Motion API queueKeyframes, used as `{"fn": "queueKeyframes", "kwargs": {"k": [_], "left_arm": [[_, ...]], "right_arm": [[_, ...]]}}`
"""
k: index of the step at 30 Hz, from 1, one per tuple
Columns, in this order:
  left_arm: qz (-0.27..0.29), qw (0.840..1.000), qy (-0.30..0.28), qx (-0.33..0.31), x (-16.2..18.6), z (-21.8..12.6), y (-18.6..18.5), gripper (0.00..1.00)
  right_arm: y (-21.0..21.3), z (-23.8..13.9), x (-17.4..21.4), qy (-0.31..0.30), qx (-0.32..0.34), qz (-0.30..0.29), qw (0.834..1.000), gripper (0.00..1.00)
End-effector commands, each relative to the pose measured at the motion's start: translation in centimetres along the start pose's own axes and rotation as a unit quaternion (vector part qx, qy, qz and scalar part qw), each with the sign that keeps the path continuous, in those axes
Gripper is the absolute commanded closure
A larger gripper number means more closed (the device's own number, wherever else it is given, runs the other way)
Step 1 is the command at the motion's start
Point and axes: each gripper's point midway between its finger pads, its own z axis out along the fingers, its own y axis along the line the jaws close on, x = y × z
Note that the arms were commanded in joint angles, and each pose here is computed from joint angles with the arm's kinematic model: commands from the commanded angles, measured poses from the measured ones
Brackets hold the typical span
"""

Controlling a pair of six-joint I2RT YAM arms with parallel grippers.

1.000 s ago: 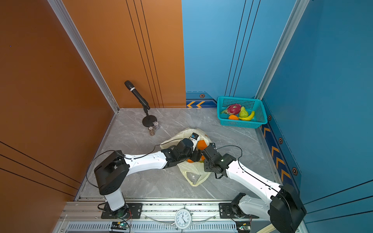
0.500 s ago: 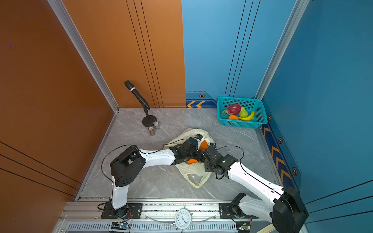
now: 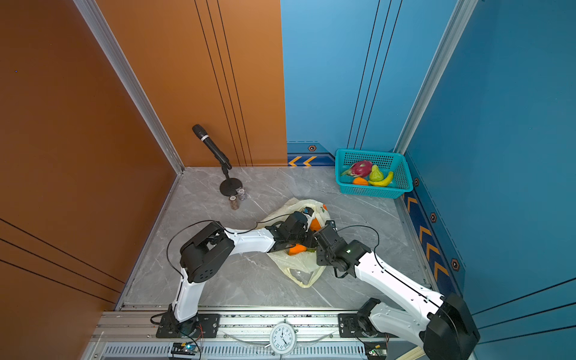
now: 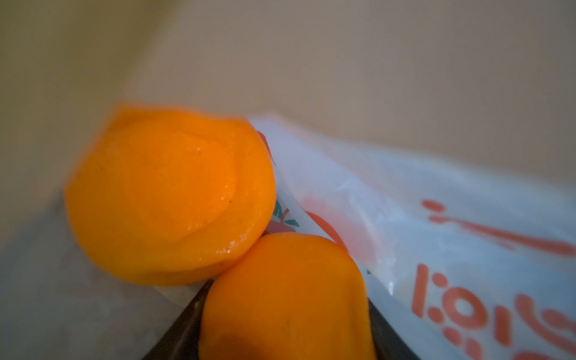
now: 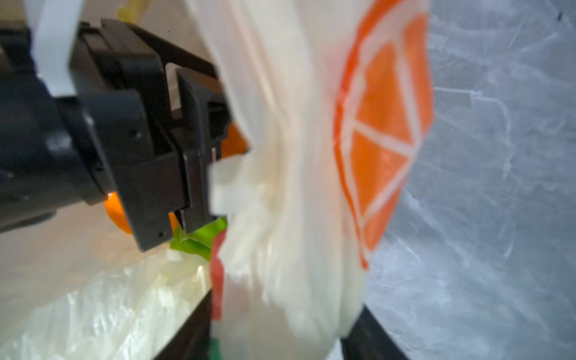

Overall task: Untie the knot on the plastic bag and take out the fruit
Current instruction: 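Reach into the bag with the left gripper and grasp an orange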

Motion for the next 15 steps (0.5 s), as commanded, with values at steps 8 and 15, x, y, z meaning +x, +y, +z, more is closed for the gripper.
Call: {"fn": "queueKeyframes", "kwargs": {"k": [8, 15], "left_arm": [[0.005, 1.0, -0.01, 0.018, -0.8, -3.1, -1.6, 0.46], [0.029, 0.999, -0.018, 0.0, -0.2, -4.6, -1.8, 0.46]], "right_arm": [[-1.2, -2.2, -2.0, -0.044, 0.008, 0.018, 0.999, 0.23], [-1.8, -2.6, -3.9, -0.072, 0.02, 0.031, 0.997, 0.21]]}}
